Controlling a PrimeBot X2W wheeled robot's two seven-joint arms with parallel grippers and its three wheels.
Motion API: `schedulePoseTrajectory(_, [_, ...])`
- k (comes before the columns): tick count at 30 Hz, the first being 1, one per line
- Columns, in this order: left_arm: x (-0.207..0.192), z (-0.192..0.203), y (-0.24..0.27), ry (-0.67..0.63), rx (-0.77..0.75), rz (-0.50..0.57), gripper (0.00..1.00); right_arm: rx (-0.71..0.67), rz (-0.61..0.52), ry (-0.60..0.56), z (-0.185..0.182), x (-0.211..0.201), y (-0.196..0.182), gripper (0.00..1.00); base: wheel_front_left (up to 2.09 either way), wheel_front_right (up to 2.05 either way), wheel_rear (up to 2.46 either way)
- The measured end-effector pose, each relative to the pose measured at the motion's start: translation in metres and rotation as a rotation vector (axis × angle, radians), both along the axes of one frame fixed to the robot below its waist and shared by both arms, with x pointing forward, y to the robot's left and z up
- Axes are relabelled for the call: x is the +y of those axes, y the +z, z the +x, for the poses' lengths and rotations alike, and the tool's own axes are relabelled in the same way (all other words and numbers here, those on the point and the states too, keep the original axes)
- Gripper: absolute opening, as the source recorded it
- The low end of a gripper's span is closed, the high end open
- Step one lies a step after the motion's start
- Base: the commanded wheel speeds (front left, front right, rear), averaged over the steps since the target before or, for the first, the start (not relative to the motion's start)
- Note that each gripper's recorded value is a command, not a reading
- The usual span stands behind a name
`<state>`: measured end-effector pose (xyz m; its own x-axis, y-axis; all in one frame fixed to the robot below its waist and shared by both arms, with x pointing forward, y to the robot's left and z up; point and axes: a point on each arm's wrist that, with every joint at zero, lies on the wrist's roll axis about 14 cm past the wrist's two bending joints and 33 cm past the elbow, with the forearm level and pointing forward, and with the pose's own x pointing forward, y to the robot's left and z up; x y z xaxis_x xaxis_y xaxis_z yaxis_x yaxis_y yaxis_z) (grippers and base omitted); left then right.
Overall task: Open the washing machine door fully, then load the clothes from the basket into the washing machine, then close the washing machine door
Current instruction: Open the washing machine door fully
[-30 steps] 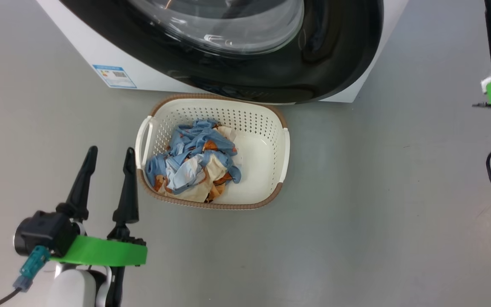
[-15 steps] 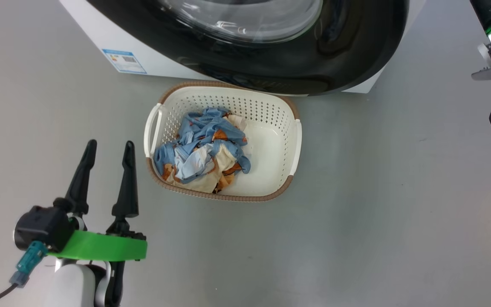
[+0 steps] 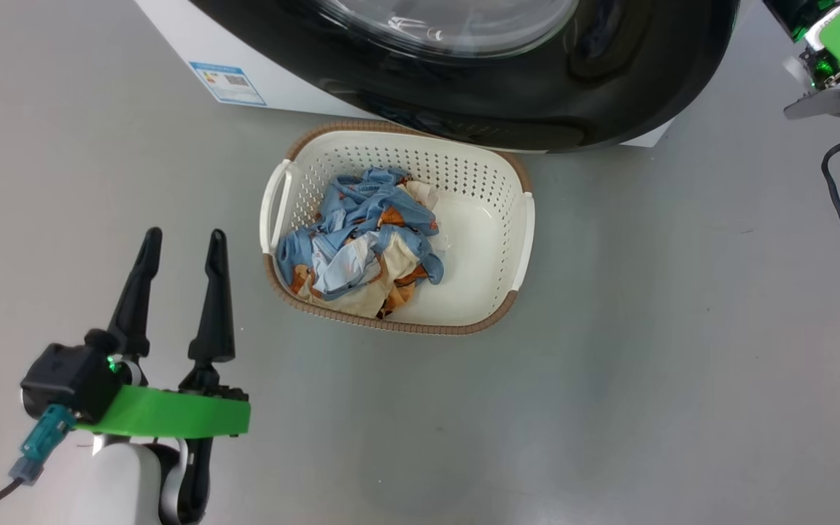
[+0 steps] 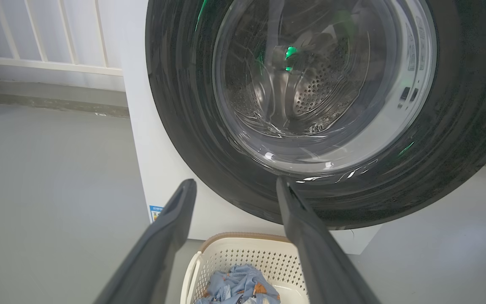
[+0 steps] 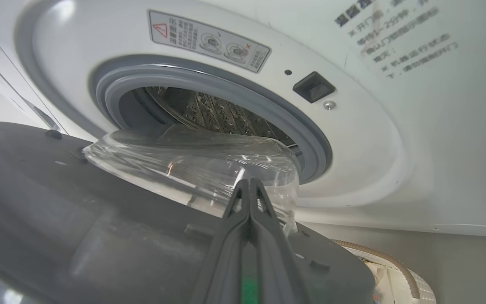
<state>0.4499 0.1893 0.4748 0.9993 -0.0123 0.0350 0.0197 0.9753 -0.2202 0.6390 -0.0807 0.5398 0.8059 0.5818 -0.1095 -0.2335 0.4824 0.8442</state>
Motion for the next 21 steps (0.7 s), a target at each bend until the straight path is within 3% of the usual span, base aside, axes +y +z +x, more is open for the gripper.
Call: schedulePoseTrajectory(21, [-0.003, -0.003, 0.01, -0.008, -0.022, -0.004, 1.0, 0.034, 0.018, 0.157, -0.028, 0.022, 0.013, 0.0, 0.0, 0.0, 0.0])
